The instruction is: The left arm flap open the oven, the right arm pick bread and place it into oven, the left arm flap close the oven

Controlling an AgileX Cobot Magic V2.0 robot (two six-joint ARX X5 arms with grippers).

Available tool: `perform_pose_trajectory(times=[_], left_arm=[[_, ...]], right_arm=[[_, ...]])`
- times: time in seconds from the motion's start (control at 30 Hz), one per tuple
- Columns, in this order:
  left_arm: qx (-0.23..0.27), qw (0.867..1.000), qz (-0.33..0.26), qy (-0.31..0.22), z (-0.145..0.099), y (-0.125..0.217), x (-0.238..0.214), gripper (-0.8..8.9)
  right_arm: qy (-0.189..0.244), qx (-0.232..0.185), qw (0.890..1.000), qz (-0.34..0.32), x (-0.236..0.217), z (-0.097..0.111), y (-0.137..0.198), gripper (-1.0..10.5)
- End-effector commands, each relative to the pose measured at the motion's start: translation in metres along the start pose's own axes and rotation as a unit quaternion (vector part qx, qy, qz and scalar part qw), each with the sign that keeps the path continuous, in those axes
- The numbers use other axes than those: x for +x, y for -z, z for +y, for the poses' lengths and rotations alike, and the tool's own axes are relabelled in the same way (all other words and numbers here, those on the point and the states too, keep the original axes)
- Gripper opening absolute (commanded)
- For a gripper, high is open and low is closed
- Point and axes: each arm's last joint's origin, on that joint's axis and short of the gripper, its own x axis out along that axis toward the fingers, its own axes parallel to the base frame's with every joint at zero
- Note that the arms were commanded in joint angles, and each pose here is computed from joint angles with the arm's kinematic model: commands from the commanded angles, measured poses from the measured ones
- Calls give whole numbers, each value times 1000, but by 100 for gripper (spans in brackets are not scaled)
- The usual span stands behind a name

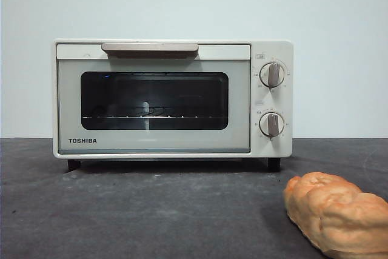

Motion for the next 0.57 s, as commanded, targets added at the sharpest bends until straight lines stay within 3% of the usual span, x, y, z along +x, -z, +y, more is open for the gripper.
perform_pose_trajectory(times=[0.03, 0.2, 0.57], left_arm=[[-75, 997, 0, 0, 0, 0, 0, 16], [-99, 995, -22, 22, -7, -19, -7, 16], [-83, 995, -25, 42, -26, -78, -31, 16]], right_arm=[[-2, 43, 999, -4, 0, 0, 1, 6], [-12, 70, 997, -20, -3, 4, -11, 6], [-30, 55, 995, -79, -27, 23, -77, 6]])
